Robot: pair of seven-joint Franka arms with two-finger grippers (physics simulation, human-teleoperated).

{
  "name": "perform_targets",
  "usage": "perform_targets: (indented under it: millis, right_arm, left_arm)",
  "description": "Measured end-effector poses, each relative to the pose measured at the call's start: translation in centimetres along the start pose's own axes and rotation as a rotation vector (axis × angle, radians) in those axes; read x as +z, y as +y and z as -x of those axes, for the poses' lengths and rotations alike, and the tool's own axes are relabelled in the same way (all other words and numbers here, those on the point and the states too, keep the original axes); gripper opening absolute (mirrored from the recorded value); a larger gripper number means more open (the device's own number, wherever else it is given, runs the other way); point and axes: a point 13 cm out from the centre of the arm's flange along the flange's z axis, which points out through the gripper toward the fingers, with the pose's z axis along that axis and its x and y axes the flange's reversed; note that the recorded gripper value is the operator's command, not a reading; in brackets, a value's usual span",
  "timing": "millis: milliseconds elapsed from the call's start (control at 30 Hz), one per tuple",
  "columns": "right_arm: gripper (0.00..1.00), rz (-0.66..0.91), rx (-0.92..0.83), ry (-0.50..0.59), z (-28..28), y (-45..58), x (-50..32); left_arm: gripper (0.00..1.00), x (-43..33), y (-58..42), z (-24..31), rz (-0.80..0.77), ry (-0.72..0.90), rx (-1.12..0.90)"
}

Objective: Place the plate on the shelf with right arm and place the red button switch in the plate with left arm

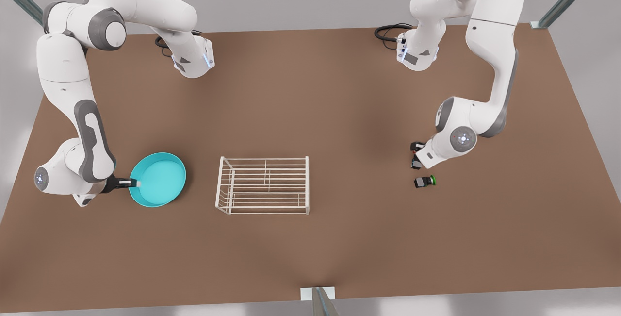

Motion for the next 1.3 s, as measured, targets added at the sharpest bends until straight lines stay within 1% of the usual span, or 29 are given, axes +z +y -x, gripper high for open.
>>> perform_targets:
  millis: [33, 133, 167, 300, 433, 467, 733, 900, 1067, 1200, 1300]
  right_arm:
    - [0.36, -0.001, -0.001, 0.000, 0.0, 0.0, 0.0]
    - [0.25, -0.003, -0.004, 0.000, 0.0, -0.2, -0.1]
    - [0.23, -0.004, -0.006, 0.001, 0.0, -0.2, -0.1]
    - [0.21, -0.009, -0.018, -0.002, 0.1, -0.4, -0.6]
    - [0.20, -0.019, -0.040, -0.021, 0.7, 0.3, -3.0]
    - [0.19, -0.019, -0.044, -0.024, 0.8, 0.5, -3.6]
    - [0.18, -0.011, -0.076, -0.030, -0.3, 2.5, -9.8]
    - [0.17, 0.085, -0.110, 0.012, -1.9, 7.7, -12.3]
    - [0.17, 0.197, -0.204, 0.061, -2.6, 16.0, -13.4]
    - [0.17, 0.224, -0.308, 0.067, -2.9, 23.1, -15.7]
    - [0.17, 0.233, -0.388, 0.095, -3.6, 29.1, -15.6]
  left_arm:
    - [1.00, 0.5, 0.2, 0.4, -0.004, -0.008, -0.004]
    - [1.00, 1.0, 0.3, 2.0, -0.014, -0.063, -0.006]
    - [1.00, 1.0, 0.3, 2.4, -0.015, -0.087, -0.006]
    - [1.00, 2.7, -0.2, 2.7, -0.019, -0.138, 0.005]
    - [1.00, 3.5, -0.4, 3.5, -0.026, -0.171, 0.009]
    - [1.00, 3.6, -0.5, 3.6, -0.028, -0.178, 0.010]
    - [1.00, 5.2, -0.6, 3.9, -0.038, -0.183, 0.008]
    - [1.00, 6.1, -0.7, 3.2, -0.040, -0.170, 0.008]
    - [1.00, 7.5, -0.7, 2.9, -0.046, -0.150, 0.004]
    - [1.00, 8.9, -0.6, 2.7, -0.052, -0.128, 0.000]
    - [1.00, 9.4, -0.4, 2.6, -0.053, -0.123, -0.004]
